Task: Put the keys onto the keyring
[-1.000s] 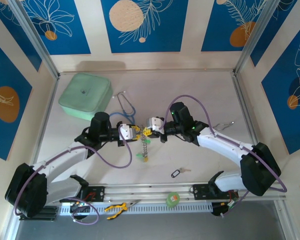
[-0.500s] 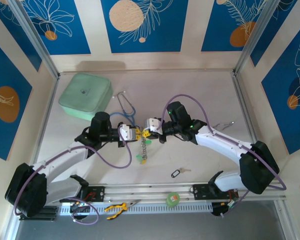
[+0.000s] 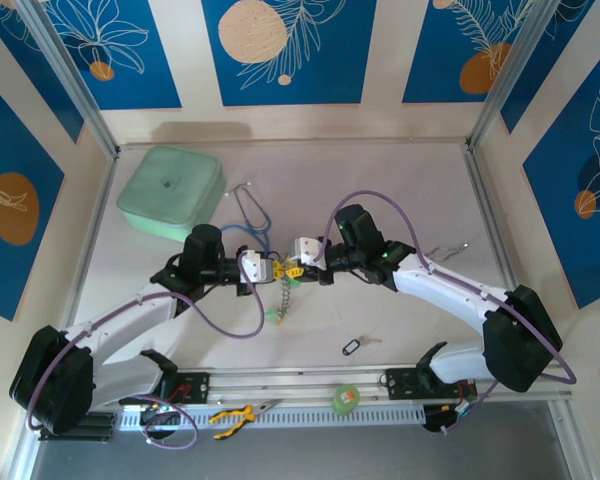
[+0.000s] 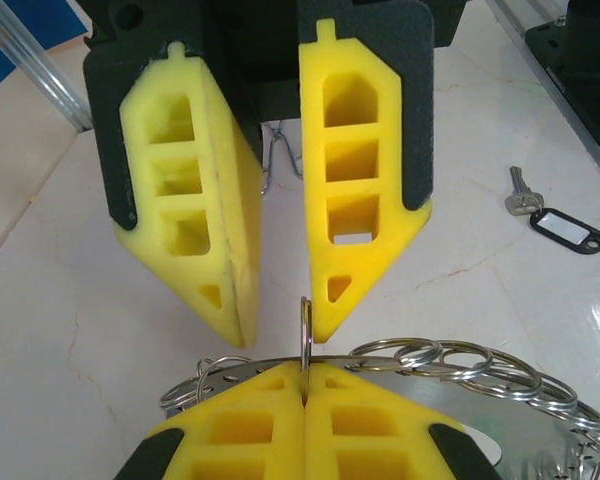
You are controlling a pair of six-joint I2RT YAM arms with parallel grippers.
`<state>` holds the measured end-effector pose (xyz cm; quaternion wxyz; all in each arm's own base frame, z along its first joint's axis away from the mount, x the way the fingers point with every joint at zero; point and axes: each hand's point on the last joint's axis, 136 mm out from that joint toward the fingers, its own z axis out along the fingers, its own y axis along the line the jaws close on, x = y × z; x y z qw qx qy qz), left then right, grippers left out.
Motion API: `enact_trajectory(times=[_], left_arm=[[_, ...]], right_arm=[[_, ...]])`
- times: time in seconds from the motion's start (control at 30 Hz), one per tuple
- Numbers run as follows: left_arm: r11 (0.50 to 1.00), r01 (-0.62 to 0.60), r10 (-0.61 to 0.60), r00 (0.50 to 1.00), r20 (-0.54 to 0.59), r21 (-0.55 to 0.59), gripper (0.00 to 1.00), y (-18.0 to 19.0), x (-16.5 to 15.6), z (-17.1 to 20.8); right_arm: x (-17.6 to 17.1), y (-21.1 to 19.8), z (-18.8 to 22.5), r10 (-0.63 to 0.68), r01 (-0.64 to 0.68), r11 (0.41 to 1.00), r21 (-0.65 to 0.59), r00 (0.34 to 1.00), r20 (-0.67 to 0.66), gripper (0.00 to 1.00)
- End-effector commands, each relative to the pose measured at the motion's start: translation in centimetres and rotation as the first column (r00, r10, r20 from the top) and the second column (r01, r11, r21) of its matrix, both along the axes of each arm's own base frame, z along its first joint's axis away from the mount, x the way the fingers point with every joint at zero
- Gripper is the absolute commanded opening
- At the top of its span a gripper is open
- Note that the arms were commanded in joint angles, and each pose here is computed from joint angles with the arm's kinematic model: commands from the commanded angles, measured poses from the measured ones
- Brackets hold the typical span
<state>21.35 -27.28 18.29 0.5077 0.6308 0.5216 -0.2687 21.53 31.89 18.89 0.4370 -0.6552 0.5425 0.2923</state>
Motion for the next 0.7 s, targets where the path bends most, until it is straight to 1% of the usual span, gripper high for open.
enact_trajectory(times=[0.0,0.2,0.33,0.67], left_arm=[[0.999,0.025,-0.024,0.998,0.059,-0.029,0.0,-0.4,-0.2,1.6],[0.999,-0.026,0.027,0.998,0.055,-0.023,0.0,-0.4,0.7,1.7],[0.999,-0.035,0.036,0.998,0.057,-0.021,0.0,-0.4,0.9,1.7],[0.999,-0.038,0.039,0.998,0.051,-0.019,0.0,-0.5,1.0,1.6]], right_arm=[[-0.3,-0.3,-0.1,0.0,0.0,1.0,-0.005,1.0,0.031,0.24],[-0.3,-0.7,-1.6,-0.015,0.019,0.998,-0.067,0.999,0.05,0.23],[0.7,-0.6,-2.0,-0.078,0.085,0.993,-0.079,0.993,0.089,0.23],[0.1,0.0,-0.2,-0.052,0.051,0.999,0.01,0.994,0.101,0.19]])
